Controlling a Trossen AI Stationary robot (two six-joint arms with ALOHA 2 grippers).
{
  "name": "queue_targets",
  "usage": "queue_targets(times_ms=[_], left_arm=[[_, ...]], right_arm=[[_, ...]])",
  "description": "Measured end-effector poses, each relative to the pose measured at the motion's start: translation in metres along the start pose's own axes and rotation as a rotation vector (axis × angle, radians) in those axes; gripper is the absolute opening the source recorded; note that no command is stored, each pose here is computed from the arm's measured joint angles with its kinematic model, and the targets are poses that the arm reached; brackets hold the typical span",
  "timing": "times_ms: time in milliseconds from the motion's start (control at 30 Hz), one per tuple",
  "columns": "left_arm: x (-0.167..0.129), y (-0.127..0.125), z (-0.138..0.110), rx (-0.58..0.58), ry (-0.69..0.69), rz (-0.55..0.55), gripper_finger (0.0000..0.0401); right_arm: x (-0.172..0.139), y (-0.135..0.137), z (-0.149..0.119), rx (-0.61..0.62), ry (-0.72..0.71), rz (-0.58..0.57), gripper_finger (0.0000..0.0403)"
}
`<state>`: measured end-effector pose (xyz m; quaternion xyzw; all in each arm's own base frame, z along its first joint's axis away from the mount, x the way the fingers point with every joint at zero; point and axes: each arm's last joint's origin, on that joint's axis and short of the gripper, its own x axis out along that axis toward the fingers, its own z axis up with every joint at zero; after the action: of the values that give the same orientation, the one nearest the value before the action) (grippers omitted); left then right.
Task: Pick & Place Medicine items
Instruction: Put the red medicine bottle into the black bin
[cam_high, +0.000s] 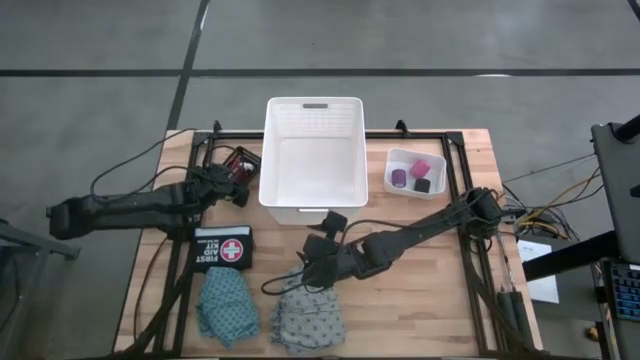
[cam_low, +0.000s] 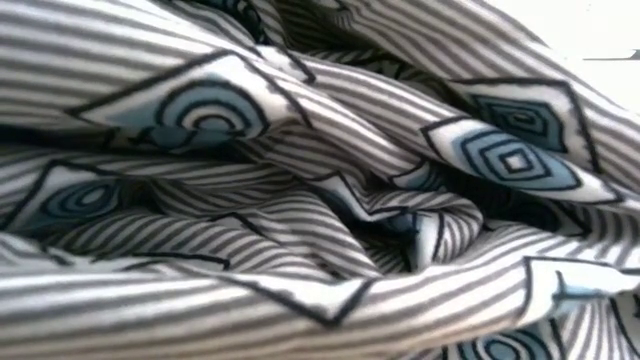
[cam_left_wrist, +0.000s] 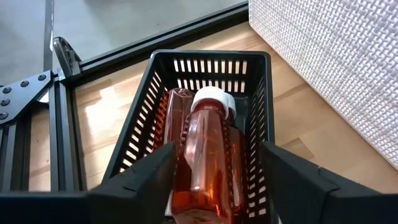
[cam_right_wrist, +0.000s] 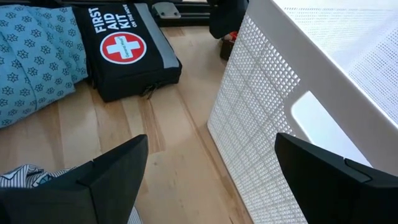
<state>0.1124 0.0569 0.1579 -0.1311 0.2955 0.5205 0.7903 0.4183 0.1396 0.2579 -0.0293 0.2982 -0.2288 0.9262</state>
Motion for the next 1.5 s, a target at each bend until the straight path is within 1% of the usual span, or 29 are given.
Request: queue_targets(times_ms=[133, 233, 367, 500, 633, 767, 833, 967, 1033, 1167, 1233, 1367, 1433, 1500], left_arm=[[0.000, 0.000, 0.000, 0.000, 0.000, 0.000, 0.0272], [0.000, 0.000, 0.000, 0.000, 0.000, 0.000, 0.0286], [0.000, -0.001, 0.002, -0.009, -0.013, -0.007, 0.0295], [-0.003, -0.003, 0.009, -0.025, -0.041, -0.023, 0.0295], [-0.010, -0.005, 0.024, -0.048, -0.078, -0.042, 0.0292], [-0.020, -0.006, 0.043, -0.022, -0.125, -0.062, 0.0290], [-0.025, -0.007, 0.053, -0.028, -0.147, -0.072, 0.0289], [-0.039, -0.006, 0.073, -0.045, -0.184, -0.089, 0.0289], [-0.048, -0.003, 0.084, -0.041, -0.181, -0.087, 0.0289], [-0.070, 0.006, 0.101, -0.015, -0.131, -0.071, 0.0289], [-0.078, 0.011, 0.102, -0.054, -0.055, -0.103, 0.0289], [-0.085, 0.016, 0.092, -0.139, 0.152, -0.178, 0.0289], [-0.081, 0.016, 0.083, -0.163, 0.224, -0.171, 0.0289], [-0.072, 0.015, 0.072, -0.161, 0.260, -0.153, 0.0289]], right_arm=[[0.000, 0.000, 0.000, 0.000, 0.000, 0.000, 0.0348], [0.000, 0.000, 0.000, 0.000, 0.000, 0.000, 0.0348], [0.000, 0.000, 0.000, 0.000, 0.000, 0.000, 0.0348], [0.000, 0.000, 0.000, 0.000, 0.000, 0.000, 0.0348], [0.000, 0.000, 0.000, 0.000, 0.000, -0.001, 0.0348], [0.000, 0.000, 0.000, 0.000, 0.000, -0.001, 0.0348], [0.000, 0.000, 0.000, 0.000, 0.000, -0.001, 0.0348], [0.000, 0.000, 0.000, 0.000, 0.000, 0.000, 0.0348], [0.000, 0.000, 0.000, -0.001, 0.000, -0.001, 0.0348], [0.000, 0.000, 0.000, -0.001, 0.001, -0.001, 0.0348], [0.000, 0.000, 0.000, -0.001, 0.001, -0.001, 0.0348], [0.000, 0.000, 0.000, -0.001, 0.002, -0.001, 0.0348], [0.000, 0.000, 0.000, -0.001, 0.001, 0.000, 0.0348], [0.000, 0.000, 0.000, 0.003, 0.001, 0.000, 0.0348]])
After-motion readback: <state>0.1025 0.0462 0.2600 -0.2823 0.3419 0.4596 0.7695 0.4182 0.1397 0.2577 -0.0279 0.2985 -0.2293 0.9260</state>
